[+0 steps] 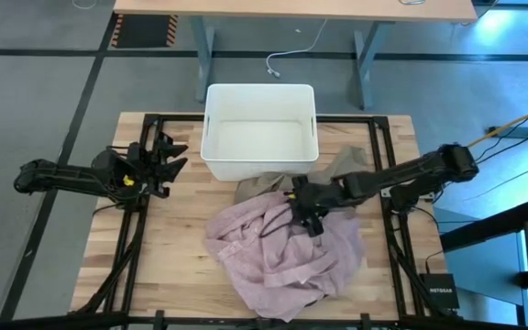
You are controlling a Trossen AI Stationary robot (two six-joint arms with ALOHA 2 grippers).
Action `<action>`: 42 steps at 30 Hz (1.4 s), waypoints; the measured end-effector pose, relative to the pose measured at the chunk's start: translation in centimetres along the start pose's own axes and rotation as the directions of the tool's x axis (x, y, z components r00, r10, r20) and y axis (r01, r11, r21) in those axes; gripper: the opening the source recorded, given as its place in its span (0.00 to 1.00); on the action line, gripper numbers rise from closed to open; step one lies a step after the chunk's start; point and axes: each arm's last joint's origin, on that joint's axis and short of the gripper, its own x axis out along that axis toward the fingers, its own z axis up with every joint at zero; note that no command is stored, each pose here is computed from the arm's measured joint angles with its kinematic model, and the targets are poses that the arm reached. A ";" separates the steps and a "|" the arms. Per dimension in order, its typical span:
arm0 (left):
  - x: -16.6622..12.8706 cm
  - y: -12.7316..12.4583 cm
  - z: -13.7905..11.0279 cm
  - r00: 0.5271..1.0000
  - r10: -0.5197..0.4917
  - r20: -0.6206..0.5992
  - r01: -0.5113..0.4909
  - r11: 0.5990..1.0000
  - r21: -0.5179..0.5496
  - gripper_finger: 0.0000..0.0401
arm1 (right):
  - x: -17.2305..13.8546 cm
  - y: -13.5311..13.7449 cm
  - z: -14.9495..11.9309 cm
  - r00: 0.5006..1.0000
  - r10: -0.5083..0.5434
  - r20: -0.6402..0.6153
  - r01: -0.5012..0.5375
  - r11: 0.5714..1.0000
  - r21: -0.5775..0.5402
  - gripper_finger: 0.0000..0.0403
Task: Sort clothes
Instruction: Put the pink polo shirt into the white bin
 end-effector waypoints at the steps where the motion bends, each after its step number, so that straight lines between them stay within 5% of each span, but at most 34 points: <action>1: 0.0 0.0 0.0 1.000 0.000 -0.001 0.000 1.000 0.000 0.42 | 0.6 0.0 -0.2 1.000 0.021 -0.018 -0.021 1.000 0.006 0.60; 7: 0.0 0.0 0.0 1.000 0.000 -0.001 0.000 1.000 0.002 0.42 | 3.2 0.2 -0.7 0.996 0.016 -0.088 -0.018 0.999 -0.027 0.53; 14: 0.0 0.0 0.0 1.000 0.000 -0.004 0.000 1.000 -0.001 0.42 | 1.5 0.0 -0.4 0.999 0.000 -0.040 -0.002 0.999 -0.035 0.06; 26: 0.0 0.0 -0.2 1.000 0.000 -0.020 0.000 1.000 -0.001 0.42 | -8.7 -1.3 2.3 0.948 -0.102 0.303 0.095 0.995 0.038 0.06; 35: 0.0 0.0 -0.2 1.000 0.012 -0.019 -0.012 1.000 0.000 0.42 | -15.9 -3.1 6.3 0.818 -0.301 0.490 0.290 0.952 0.101 0.07; 42: 0.0 0.0 -0.2 1.000 0.012 -0.019 -0.012 1.000 0.000 0.42 | -22.7 -4.8 9.6 0.559 -0.516 0.649 0.540 0.820 0.188 0.07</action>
